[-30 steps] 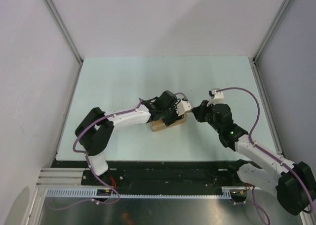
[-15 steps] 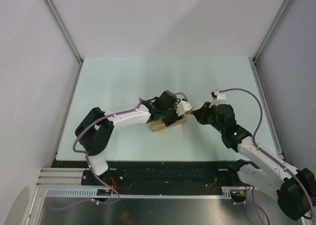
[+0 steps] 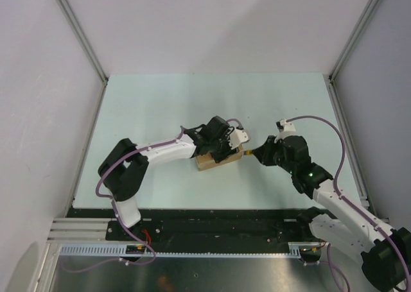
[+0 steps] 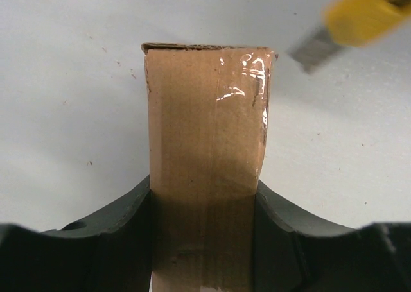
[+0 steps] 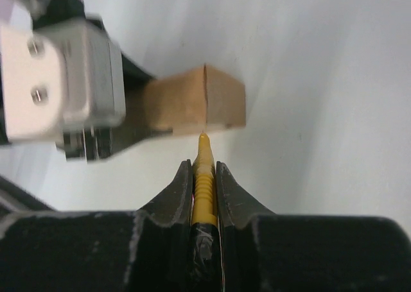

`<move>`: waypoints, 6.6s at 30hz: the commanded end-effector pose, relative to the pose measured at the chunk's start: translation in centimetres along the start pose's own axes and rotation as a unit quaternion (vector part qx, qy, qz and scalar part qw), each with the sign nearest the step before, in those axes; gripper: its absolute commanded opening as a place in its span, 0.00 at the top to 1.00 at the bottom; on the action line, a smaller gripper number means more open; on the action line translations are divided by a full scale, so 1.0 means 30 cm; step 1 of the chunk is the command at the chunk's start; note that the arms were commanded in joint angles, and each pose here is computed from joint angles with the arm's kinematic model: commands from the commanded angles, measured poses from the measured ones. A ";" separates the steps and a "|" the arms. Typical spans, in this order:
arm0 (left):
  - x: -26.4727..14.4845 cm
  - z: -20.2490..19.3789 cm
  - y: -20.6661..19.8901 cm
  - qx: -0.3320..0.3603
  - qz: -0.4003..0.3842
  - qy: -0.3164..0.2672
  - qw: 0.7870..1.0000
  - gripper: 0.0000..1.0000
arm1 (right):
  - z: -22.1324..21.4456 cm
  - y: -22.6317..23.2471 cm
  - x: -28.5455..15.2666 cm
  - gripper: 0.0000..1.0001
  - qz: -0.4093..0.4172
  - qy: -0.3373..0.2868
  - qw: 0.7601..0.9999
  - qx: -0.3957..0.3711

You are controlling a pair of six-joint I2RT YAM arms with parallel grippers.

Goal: Unpack the express box

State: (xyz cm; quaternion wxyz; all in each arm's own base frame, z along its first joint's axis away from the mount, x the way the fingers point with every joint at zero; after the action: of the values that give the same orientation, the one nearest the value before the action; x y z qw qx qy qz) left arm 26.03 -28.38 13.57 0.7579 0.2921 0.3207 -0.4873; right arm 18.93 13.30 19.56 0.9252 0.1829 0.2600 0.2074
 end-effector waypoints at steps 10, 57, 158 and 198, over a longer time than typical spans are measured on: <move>-0.044 0.006 0.036 -0.035 -0.005 0.009 0.999 0.31 | 0.011 0.000 -0.116 1.00 -0.004 0.038 0.999 0.014; -0.249 -0.193 0.081 -0.356 -0.089 -0.044 0.929 0.50 | 0.115 0.152 0.379 1.00 0.029 -0.014 0.999 -0.021; -0.188 0.009 0.073 -0.156 -0.124 -0.101 0.975 0.04 | -0.015 0.193 -0.087 1.00 -0.101 -0.015 0.993 -0.061; -0.093 -0.178 0.031 0.129 0.076 -0.003 0.989 0.57 | 0.017 0.111 -0.038 1.00 0.001 -0.115 0.993 0.001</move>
State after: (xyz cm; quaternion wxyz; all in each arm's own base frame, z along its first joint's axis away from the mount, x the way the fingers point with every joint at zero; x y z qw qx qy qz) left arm 24.53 -23.21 12.57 0.7564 0.3694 0.2627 -0.4716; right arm 16.55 14.49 20.74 0.9495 0.1752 0.2174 0.1435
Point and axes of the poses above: each gripper's point midway between its finger pads, its own x axis out along the fingers, its own y axis along the line the jaws close on, z = x × y, the point moved 9 cm from there along -x, back along the fingers, and after that the axes turned 1 degree about -x, right-handed, at the moved point
